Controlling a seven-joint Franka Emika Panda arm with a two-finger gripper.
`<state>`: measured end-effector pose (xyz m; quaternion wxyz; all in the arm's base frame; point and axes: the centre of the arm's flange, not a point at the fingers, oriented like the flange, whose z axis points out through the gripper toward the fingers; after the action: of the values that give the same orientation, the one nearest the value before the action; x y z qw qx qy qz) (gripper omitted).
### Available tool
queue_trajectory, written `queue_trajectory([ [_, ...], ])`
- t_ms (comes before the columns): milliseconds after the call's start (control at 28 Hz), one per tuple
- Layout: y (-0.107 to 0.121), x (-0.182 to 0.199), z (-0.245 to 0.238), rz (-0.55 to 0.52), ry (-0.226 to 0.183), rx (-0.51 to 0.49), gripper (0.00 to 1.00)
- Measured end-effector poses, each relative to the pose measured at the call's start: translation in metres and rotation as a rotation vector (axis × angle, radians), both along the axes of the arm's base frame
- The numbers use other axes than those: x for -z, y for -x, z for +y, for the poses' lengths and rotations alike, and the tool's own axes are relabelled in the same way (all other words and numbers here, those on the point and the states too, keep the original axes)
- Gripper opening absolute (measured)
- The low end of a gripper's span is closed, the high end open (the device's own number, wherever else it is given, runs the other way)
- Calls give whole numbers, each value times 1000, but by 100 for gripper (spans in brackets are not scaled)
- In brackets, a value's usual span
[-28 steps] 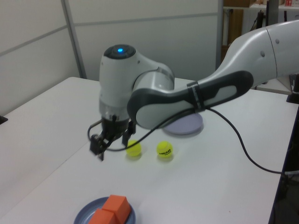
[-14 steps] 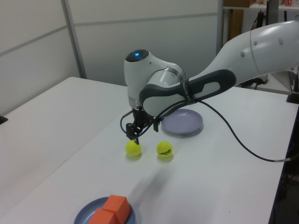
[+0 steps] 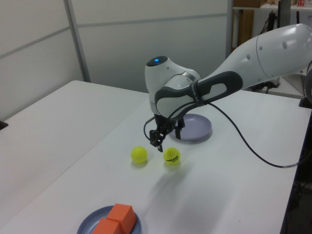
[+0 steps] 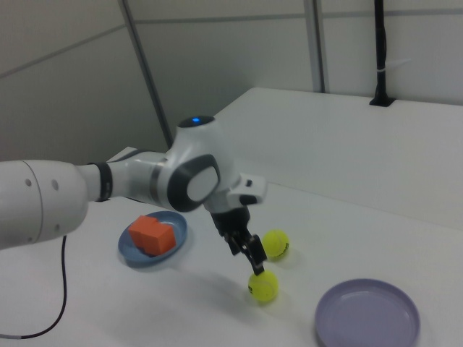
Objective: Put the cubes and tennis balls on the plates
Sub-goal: 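Move the gripper to a yellow tennis ball and grasp it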
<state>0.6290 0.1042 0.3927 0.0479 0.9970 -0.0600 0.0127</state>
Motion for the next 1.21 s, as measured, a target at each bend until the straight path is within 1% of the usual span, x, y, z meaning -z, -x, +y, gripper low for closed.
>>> queue_trajectory([
  [107,-3,13,-22,29,-17,-9,100],
  [286,-6,31,-44,63,-17,-26,100],
  [393,-6,40,-45,77,-17,-41,100],
  [607,-6,54,-40,104,-37,-76,100],
  [750,-6,56,-35,107,-40,-99,100],
  [893,-9,53,-31,87,-43,-115,100],
  [1214,-15,48,-35,54,-43,-115,100],
])
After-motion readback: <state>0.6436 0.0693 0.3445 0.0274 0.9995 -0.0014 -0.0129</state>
